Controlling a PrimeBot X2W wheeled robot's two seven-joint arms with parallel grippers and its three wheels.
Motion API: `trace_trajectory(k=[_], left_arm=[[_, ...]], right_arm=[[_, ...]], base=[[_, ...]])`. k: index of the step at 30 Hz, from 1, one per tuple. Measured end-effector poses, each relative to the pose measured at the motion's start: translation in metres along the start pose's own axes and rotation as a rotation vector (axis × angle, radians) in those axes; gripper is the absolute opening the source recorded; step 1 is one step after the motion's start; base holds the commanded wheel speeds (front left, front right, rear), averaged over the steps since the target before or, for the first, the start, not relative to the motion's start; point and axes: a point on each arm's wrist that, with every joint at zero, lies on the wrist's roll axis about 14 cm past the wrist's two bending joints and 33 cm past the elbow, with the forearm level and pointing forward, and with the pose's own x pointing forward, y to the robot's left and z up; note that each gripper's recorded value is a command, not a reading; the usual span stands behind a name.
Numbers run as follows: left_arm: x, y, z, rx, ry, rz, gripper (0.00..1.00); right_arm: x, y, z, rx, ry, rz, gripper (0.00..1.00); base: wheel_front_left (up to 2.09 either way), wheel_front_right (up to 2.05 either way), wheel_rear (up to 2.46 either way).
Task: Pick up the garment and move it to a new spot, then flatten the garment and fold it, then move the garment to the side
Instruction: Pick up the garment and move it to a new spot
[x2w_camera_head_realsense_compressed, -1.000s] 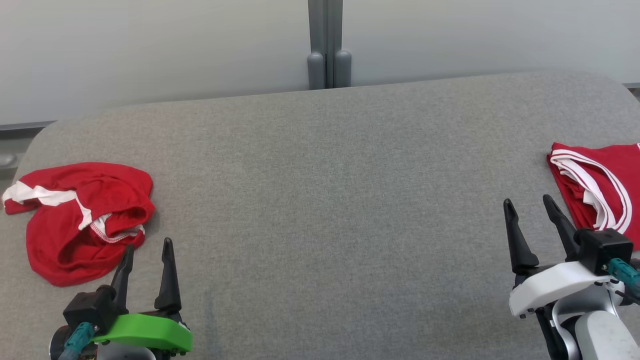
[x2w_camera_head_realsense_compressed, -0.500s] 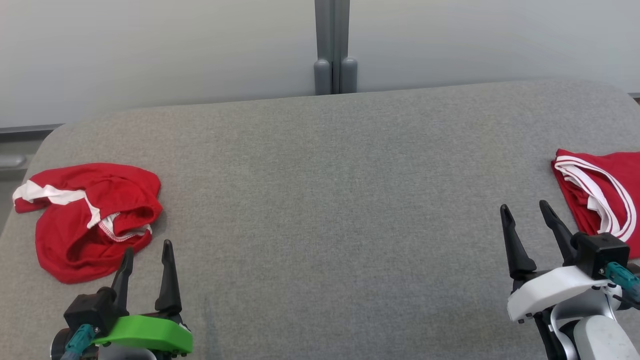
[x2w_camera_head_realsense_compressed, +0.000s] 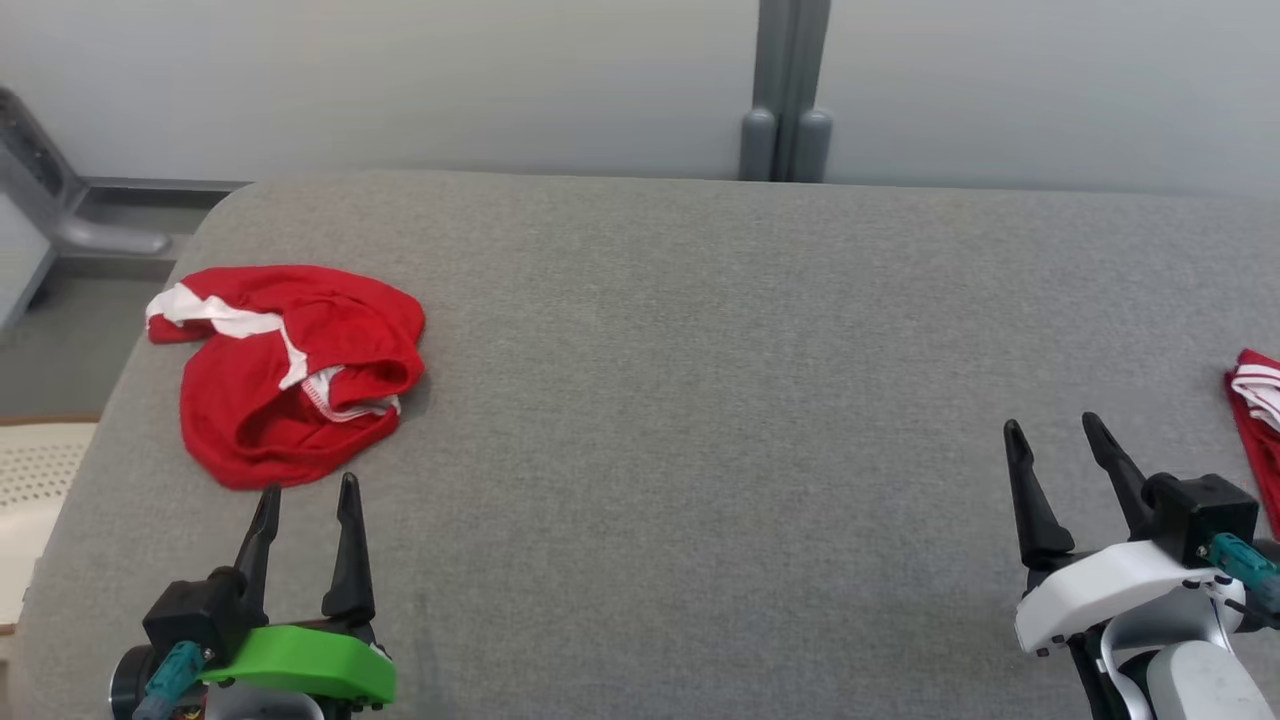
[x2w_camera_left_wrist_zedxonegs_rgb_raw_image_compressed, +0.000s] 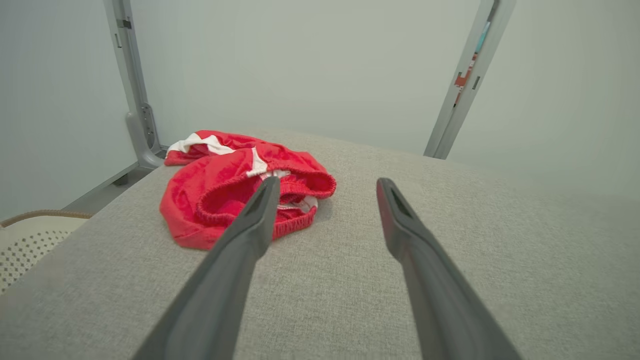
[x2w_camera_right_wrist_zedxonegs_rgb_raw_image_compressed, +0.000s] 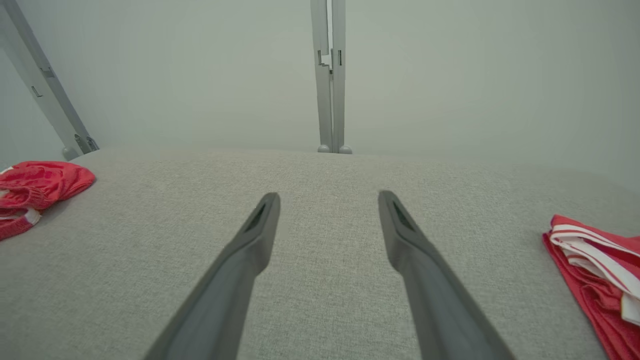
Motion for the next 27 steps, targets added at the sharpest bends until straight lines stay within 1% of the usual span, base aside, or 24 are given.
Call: trace_trajectory(k=[6, 16, 22, 27], left_arm=[[-0.020, 0.034, 0.008, 0.011, -0.022, 0.104, 1.00], [-0.060, 0.074, 0.017, 0.012, -0.048, 0.246, 1.00], [-0.077, 0.089, 0.021, 0.013, -0.065, 0.301, 1.00], [-0.086, 0.095, 0.022, 0.010, -0.070, 0.324, 1.00]], right_arm=[[0.018, 0.038, -0.005, 0.008, 0.012, 0.112, 1.00], [0.035, 0.096, -0.008, 0.007, 0.019, 0.282, 1.00], [0.037, 0.124, -0.009, 0.009, 0.027, 0.364, 1.00], [0.038, 0.131, -0.008, -0.001, 0.025, 0.388, 1.00]], base=[[0.00, 0.00, 0.00], [0.00, 0.00, 0.00], [0.00, 0.00, 0.00], [0.00, 0.00, 0.00]])
